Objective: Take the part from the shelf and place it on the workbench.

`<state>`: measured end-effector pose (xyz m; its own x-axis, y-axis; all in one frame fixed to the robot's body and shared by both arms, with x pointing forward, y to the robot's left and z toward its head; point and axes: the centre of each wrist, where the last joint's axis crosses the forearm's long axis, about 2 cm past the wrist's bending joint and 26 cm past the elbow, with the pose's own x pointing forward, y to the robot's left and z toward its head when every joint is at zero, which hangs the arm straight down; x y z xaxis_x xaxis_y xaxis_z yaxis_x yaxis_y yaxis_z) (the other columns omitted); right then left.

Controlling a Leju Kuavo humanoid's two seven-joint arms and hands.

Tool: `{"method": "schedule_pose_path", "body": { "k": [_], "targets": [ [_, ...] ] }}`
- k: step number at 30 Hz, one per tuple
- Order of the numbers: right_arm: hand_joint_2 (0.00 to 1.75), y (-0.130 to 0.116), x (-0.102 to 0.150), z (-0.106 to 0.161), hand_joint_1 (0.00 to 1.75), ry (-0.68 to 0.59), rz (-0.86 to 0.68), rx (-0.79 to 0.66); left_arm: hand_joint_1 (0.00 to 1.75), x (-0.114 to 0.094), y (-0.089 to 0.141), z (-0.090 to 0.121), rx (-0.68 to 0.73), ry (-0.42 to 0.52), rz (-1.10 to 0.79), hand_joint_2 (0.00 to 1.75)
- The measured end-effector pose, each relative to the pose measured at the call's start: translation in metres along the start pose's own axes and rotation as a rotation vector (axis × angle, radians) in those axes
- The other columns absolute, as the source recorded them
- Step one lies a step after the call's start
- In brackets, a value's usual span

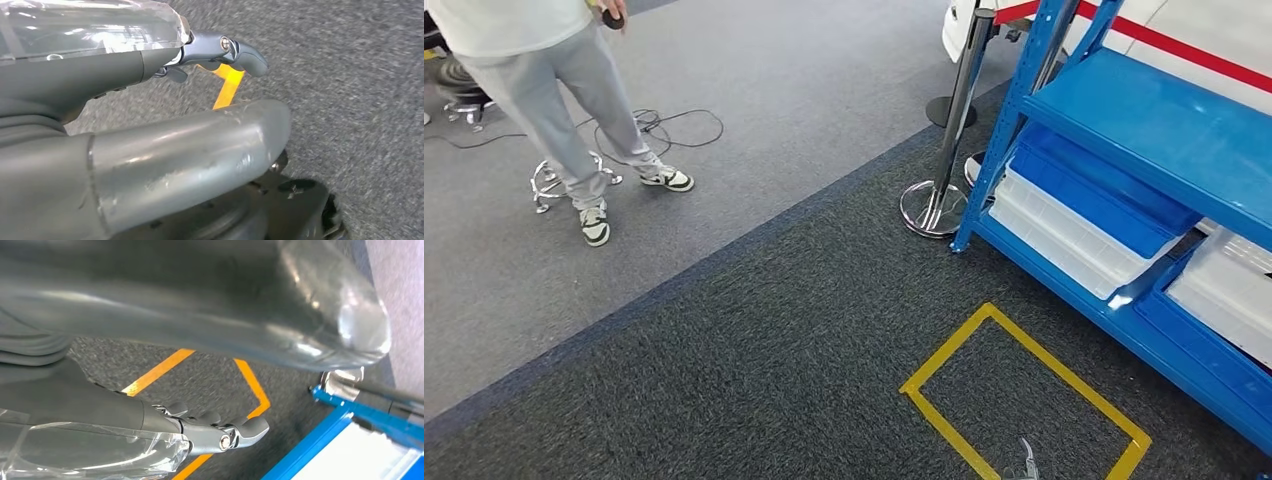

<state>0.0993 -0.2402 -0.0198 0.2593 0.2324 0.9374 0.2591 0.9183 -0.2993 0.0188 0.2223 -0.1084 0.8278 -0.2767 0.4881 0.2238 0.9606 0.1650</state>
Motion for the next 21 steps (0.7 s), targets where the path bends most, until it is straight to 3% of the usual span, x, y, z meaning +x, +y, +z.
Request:
{"method": "schedule_pose_path", "body": {
  "k": [21],
  "targets": [
    [0.00, -0.011, -0.006, 0.006, 0.00, 0.009, 0.008, -0.040, 0.00, 0.005, 0.000, -0.002, 0.026, -0.011, 0.013, 0.00]
  ]
}}
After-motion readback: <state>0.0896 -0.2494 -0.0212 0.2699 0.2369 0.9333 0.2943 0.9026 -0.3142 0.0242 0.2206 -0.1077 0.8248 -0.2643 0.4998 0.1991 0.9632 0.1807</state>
